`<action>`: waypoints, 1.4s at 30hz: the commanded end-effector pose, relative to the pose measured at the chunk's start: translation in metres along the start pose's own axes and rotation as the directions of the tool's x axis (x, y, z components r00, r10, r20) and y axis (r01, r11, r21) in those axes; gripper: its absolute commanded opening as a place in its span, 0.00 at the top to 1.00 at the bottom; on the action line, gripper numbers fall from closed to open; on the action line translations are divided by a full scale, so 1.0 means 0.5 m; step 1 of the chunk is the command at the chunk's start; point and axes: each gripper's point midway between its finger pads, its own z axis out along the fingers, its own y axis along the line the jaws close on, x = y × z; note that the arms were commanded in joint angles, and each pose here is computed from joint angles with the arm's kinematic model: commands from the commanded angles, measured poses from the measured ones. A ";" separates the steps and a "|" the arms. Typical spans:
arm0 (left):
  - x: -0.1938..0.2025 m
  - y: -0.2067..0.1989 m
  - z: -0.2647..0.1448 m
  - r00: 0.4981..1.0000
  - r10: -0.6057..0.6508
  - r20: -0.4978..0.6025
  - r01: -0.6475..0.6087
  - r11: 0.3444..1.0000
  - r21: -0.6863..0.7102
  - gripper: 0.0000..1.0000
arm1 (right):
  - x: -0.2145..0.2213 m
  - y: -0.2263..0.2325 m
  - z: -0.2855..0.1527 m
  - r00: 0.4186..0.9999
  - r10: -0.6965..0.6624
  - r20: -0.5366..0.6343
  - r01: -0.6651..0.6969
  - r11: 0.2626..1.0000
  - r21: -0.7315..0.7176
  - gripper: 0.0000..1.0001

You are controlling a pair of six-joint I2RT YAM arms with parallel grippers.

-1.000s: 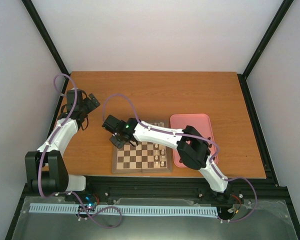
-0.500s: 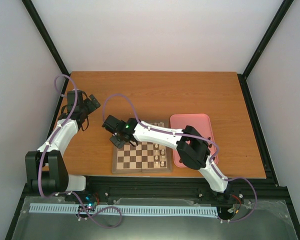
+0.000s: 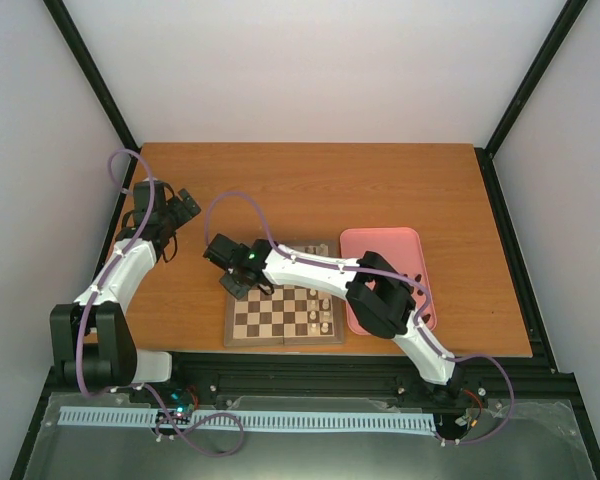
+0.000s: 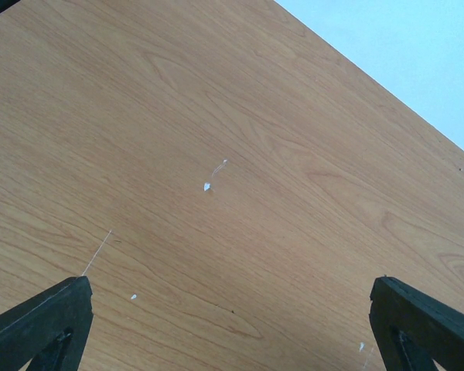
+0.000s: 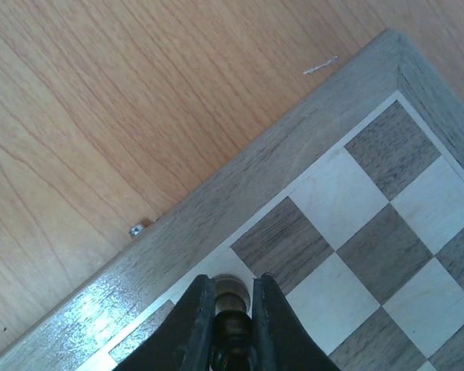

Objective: Set up the chess pieces on the board
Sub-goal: Place the chess piece on the chessboard.

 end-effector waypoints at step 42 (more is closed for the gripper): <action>-0.025 -0.019 -0.010 0.999 -0.009 0.034 0.007 0.999 0.043 0.00 | -0.018 -0.140 -0.231 0.980 0.082 0.180 -0.115 0.976 0.184 0.23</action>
